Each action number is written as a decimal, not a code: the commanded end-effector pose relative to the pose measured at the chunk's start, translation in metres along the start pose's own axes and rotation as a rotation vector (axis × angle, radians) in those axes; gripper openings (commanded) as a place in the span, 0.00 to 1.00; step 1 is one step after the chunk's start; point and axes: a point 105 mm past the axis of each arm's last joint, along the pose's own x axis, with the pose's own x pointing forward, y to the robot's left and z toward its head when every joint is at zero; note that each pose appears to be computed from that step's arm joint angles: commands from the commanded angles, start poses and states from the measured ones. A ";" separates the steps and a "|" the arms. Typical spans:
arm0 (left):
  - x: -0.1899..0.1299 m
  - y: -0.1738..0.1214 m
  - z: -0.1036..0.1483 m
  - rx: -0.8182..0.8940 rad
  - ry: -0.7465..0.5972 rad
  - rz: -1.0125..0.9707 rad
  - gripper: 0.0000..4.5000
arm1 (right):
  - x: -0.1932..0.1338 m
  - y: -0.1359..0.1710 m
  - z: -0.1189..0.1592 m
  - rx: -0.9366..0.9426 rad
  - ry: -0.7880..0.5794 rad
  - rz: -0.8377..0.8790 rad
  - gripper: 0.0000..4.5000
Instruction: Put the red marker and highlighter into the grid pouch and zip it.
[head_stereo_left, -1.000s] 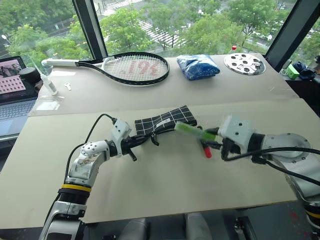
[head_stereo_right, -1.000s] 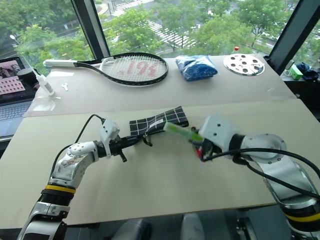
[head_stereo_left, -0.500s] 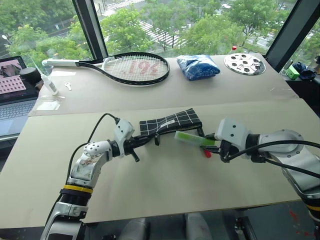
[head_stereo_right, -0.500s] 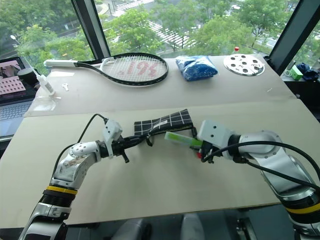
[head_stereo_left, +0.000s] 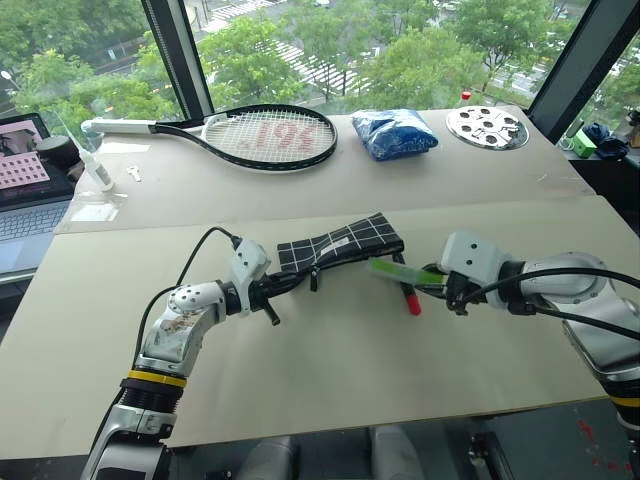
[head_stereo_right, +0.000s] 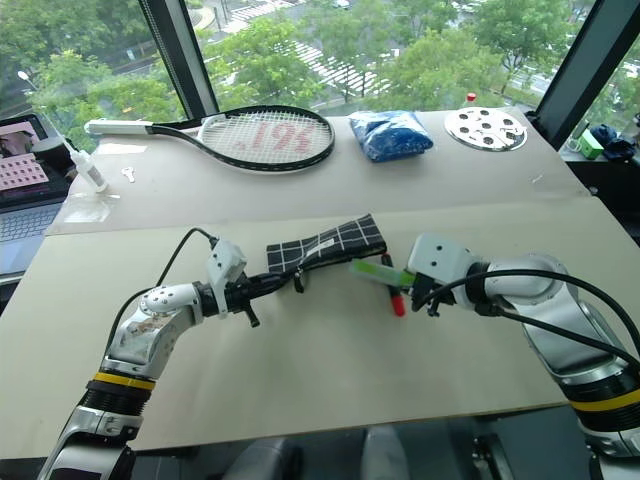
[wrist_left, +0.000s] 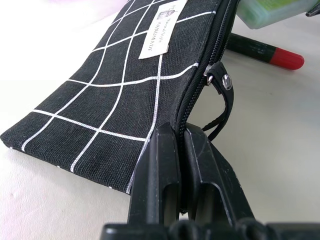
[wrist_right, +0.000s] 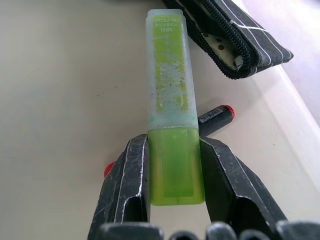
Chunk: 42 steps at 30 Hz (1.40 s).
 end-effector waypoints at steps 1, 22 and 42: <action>0.000 -0.002 0.010 0.035 -0.028 -0.009 0.00 | -0.013 -0.003 0.014 -0.013 -0.048 -0.009 0.23; -0.003 -0.004 0.004 0.039 -0.008 -0.008 0.00 | -0.010 -0.010 0.013 0.037 -0.060 -0.017 0.23; -0.002 -0.006 0.005 0.039 -0.011 -0.016 0.00 | -0.006 -0.009 0.007 0.065 -0.021 -0.025 0.23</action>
